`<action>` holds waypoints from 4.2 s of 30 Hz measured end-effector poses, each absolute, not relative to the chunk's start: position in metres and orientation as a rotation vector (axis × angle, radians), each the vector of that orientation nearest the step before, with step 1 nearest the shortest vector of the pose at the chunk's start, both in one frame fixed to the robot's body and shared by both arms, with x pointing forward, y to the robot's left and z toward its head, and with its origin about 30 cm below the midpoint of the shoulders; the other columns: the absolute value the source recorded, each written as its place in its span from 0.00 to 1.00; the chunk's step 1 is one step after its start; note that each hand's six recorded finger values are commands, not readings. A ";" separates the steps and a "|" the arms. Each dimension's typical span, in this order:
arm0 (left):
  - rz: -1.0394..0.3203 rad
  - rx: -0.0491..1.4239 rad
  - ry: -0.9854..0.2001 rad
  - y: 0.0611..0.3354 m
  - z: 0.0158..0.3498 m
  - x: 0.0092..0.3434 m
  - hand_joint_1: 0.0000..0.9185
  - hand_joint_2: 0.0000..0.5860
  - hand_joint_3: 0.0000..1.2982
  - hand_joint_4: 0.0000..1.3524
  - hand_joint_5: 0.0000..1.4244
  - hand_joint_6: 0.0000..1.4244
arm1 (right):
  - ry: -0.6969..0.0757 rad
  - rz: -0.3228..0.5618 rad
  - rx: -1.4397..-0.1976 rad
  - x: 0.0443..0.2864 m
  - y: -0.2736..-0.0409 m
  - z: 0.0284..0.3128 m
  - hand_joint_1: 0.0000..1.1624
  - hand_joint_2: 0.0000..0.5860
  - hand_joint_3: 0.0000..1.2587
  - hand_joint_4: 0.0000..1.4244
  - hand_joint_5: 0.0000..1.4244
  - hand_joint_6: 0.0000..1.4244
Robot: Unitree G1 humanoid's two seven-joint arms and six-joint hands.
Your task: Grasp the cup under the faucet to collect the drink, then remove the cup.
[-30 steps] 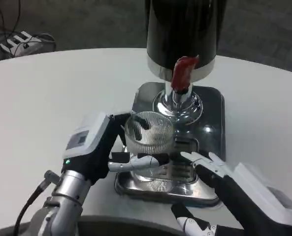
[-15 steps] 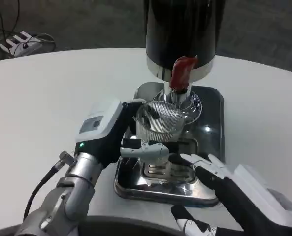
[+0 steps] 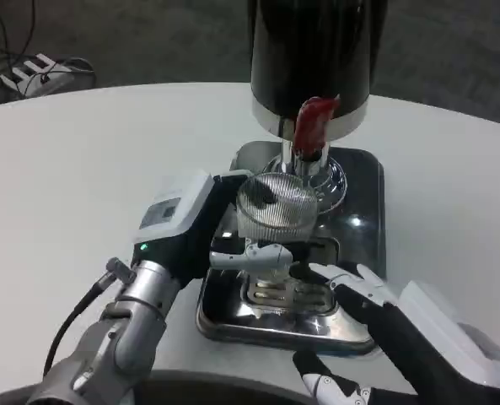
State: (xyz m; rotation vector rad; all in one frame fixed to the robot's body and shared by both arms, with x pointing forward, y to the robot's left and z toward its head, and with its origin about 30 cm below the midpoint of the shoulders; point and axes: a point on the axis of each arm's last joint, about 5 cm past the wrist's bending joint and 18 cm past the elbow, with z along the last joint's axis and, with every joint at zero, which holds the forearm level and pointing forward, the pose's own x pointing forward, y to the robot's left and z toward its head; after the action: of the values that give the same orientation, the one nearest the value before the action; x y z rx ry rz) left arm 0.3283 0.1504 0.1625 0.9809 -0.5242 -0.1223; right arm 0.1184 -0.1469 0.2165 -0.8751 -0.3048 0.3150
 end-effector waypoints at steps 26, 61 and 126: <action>-0.061 0.684 -0.524 0.188 0.165 0.295 0.00 0.05 0.00 0.00 0.00 0.00 | -0.299 0.317 -0.866 0.119 -0.147 0.216 0.53 0.83 0.13 0.07 0.00 0.00; -0.593 0.130 -0.632 0.192 0.262 0.289 0.00 0.13 0.16 0.15 0.20 0.16 | -0.279 0.305 -0.837 0.121 -0.147 0.211 0.54 0.84 0.13 0.08 0.00 0.00; -0.866 0.558 -0.658 0.160 0.294 0.334 0.00 0.13 0.17 0.15 0.20 0.16 | -0.280 0.305 -0.830 0.127 -0.147 0.210 0.54 0.84 0.13 0.09 0.00 0.00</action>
State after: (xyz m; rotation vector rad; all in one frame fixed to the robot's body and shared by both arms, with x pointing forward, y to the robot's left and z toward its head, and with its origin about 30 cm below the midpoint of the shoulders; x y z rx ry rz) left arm 0.3340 0.1596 0.2940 0.5577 -0.6580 -0.8659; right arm 0.1266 -0.1473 0.2097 -0.8296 -0.2797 0.3052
